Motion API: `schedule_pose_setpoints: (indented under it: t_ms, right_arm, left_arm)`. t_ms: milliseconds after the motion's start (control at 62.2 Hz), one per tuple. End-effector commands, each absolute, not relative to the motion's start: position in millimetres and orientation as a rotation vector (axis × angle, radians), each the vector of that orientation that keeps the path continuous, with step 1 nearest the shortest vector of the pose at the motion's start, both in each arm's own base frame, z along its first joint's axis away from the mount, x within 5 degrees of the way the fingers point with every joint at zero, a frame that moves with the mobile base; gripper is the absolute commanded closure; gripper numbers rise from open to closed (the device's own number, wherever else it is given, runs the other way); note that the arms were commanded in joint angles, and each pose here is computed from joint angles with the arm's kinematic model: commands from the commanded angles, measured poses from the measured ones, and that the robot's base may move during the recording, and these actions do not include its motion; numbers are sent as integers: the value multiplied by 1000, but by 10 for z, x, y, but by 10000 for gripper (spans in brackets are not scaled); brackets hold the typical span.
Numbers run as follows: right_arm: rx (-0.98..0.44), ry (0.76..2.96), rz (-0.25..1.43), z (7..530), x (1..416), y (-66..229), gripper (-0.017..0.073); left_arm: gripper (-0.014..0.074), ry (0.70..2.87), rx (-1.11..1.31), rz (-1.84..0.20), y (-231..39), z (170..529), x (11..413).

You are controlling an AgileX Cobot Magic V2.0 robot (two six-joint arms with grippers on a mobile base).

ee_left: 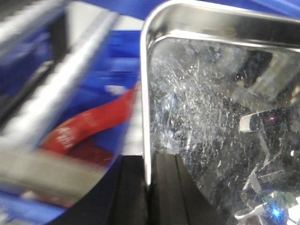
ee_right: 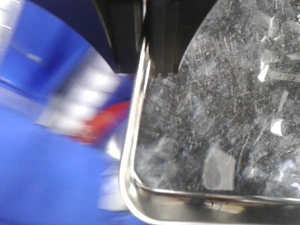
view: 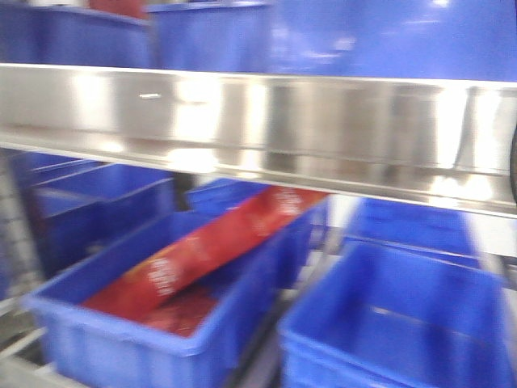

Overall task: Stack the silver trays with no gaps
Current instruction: 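Hold the tray in both grippers while driving to the other shelf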

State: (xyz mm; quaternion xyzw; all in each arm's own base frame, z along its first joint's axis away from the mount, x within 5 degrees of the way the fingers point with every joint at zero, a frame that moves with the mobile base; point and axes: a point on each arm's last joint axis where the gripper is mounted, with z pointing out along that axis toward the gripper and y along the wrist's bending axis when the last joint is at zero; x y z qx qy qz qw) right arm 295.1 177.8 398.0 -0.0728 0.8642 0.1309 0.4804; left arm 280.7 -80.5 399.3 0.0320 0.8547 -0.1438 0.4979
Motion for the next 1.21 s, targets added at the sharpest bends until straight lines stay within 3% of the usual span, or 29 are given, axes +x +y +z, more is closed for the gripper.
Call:
schedule_pose_setpoints:
  t_ms: [0, 1189]
  right_arm:
    - [-209, 2048, 322, 4077, 2923, 1770, 627]
    - [-209, 2048, 322, 4077, 2923, 1770, 627]
  left_arm:
    - [603, 2004, 69, -362, -801, 4095, 2785]
    - [603, 2004, 69, -362, -801, 4095, 2785]
